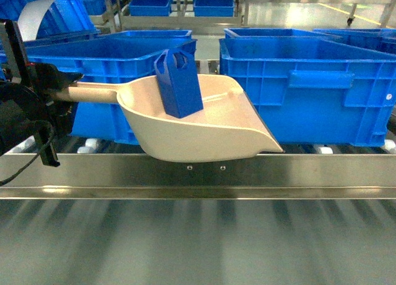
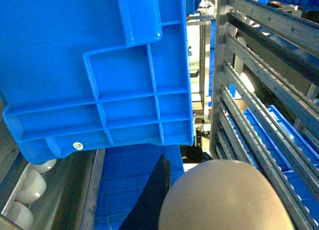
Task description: Place part in tray to right shelf
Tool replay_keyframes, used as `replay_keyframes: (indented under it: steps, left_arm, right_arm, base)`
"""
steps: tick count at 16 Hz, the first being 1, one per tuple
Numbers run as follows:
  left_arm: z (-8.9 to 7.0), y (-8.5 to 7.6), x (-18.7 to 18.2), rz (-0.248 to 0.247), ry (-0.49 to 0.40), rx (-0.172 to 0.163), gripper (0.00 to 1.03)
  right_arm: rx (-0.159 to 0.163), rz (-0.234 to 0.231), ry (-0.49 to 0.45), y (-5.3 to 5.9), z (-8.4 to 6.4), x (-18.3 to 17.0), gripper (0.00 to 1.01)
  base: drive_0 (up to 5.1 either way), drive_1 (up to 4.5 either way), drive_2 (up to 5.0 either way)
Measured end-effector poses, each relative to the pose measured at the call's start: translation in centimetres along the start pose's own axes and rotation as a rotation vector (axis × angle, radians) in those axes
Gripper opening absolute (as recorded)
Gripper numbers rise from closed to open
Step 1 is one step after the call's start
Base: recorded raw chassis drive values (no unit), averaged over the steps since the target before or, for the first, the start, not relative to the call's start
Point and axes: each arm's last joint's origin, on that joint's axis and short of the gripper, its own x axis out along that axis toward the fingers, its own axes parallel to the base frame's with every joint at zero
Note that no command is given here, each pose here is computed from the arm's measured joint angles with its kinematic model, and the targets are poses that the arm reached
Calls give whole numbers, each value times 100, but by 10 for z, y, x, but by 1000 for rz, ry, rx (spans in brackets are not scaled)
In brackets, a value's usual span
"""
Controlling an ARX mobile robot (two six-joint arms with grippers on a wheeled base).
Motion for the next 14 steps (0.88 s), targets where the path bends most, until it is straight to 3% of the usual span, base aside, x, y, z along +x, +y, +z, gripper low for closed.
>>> replay_keyframes:
  steps: [14]
  left_arm:
    - [0, 0, 0, 0, 0, 0, 14]
  right_arm:
    - [0, 0, 0, 0, 0, 0, 98]
  base:
    - [0, 0, 0]
